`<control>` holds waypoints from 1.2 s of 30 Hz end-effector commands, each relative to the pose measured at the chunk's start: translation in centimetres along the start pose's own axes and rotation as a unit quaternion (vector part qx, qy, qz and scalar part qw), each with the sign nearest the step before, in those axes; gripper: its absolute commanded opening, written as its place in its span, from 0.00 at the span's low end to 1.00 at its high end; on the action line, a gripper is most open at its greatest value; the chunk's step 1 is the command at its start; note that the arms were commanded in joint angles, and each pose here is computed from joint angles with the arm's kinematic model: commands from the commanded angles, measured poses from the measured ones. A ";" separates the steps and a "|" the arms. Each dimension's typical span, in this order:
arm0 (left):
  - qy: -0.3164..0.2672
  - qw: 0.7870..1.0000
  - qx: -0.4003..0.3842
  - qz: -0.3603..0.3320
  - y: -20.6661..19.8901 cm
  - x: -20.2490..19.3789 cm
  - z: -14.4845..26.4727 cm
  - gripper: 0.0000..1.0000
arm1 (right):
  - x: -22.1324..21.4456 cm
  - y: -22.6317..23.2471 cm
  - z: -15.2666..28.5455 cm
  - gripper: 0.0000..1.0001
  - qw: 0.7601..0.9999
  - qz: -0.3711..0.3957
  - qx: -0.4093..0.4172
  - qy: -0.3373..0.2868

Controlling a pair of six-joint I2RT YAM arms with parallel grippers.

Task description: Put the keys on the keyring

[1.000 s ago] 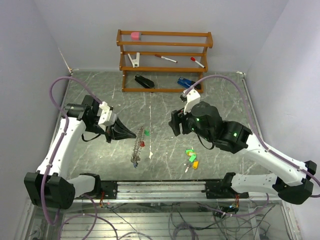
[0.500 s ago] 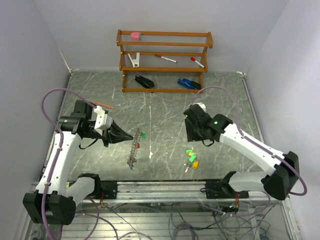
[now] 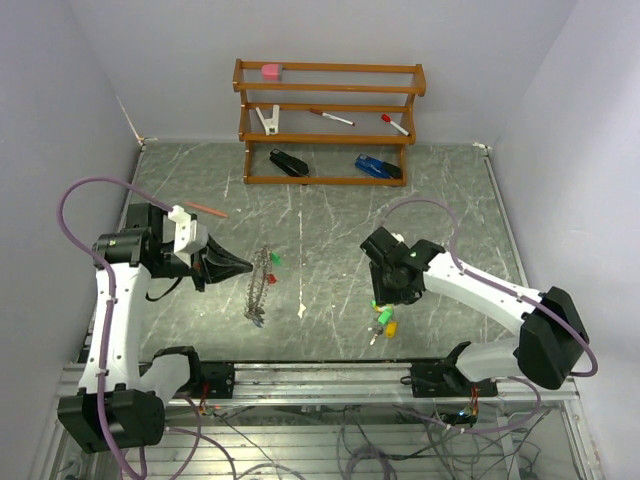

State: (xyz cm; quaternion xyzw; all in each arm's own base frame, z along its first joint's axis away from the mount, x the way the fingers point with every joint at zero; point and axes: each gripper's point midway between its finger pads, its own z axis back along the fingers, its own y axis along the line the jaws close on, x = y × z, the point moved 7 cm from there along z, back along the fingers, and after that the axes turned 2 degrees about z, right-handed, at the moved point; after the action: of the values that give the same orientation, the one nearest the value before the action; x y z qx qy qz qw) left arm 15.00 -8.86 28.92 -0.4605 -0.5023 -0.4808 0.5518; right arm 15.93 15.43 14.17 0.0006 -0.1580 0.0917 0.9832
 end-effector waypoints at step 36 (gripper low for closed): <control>-0.043 0.999 0.009 -0.008 -0.2 1.2 0.3 0.07 | -3.8 -3.5 -4.2 0.34 0.993 -0.117 -0.019 0.008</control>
State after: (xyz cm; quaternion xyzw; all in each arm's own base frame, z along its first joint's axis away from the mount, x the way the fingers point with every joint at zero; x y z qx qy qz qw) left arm 14.88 -8.45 29.10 -0.4557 -0.5068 -0.4686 0.5621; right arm 14.43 11.53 9.62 -0.0001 -0.1539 -0.0232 0.9878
